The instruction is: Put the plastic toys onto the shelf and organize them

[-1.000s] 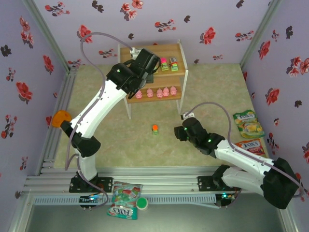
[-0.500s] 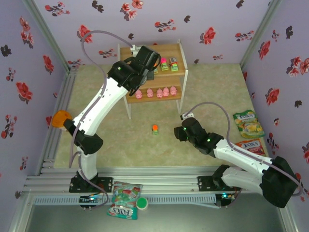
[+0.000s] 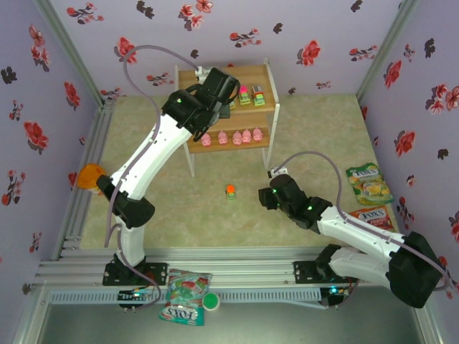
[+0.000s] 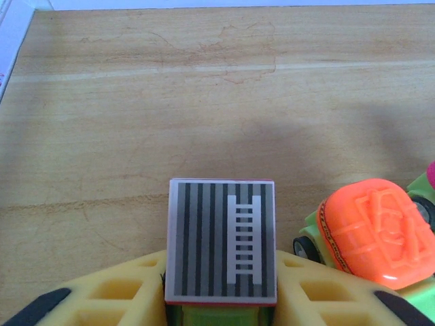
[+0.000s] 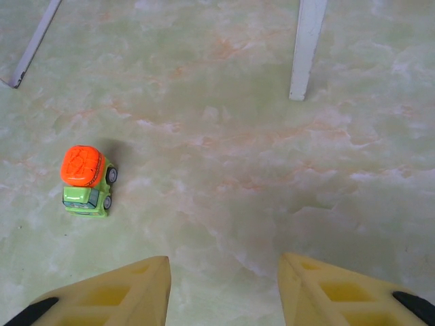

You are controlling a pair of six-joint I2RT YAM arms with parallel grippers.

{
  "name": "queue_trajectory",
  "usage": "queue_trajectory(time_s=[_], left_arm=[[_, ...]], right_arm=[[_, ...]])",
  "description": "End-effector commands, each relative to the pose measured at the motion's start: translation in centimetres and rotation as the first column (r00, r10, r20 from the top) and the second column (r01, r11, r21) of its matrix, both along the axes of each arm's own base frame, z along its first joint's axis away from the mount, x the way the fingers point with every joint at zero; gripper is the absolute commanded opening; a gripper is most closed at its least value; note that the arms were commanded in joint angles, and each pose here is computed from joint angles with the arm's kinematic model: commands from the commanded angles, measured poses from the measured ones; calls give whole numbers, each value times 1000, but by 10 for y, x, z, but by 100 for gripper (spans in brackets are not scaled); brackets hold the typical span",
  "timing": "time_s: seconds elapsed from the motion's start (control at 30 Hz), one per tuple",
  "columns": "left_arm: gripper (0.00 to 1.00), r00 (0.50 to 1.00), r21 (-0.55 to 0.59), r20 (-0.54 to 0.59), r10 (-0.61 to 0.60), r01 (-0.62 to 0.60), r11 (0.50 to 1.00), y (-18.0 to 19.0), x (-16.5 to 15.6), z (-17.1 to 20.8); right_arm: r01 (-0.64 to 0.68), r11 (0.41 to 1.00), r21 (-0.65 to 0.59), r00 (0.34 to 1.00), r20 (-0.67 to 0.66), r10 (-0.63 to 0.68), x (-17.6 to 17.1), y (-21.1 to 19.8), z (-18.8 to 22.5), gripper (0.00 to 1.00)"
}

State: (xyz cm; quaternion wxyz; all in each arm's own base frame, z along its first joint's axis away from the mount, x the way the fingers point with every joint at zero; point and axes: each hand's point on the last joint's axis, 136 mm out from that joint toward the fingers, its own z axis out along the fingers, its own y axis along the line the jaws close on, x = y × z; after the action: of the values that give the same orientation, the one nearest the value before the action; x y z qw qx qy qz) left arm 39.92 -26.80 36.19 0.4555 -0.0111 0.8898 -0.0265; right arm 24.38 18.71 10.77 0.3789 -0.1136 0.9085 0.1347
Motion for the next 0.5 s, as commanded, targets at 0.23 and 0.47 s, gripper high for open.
queue_trajectory(time_s=[0.23,0.47], left_arm=[[43,1000,-18,25,-1,1,1000,3,2,12],[45,999,-31,41,-1,2,1000,5,0,20]], right_arm=[[-6,1000,2,999,34,6,5,4,8,48],[-8,1000,5,999,34,8,4,4,8,48]])
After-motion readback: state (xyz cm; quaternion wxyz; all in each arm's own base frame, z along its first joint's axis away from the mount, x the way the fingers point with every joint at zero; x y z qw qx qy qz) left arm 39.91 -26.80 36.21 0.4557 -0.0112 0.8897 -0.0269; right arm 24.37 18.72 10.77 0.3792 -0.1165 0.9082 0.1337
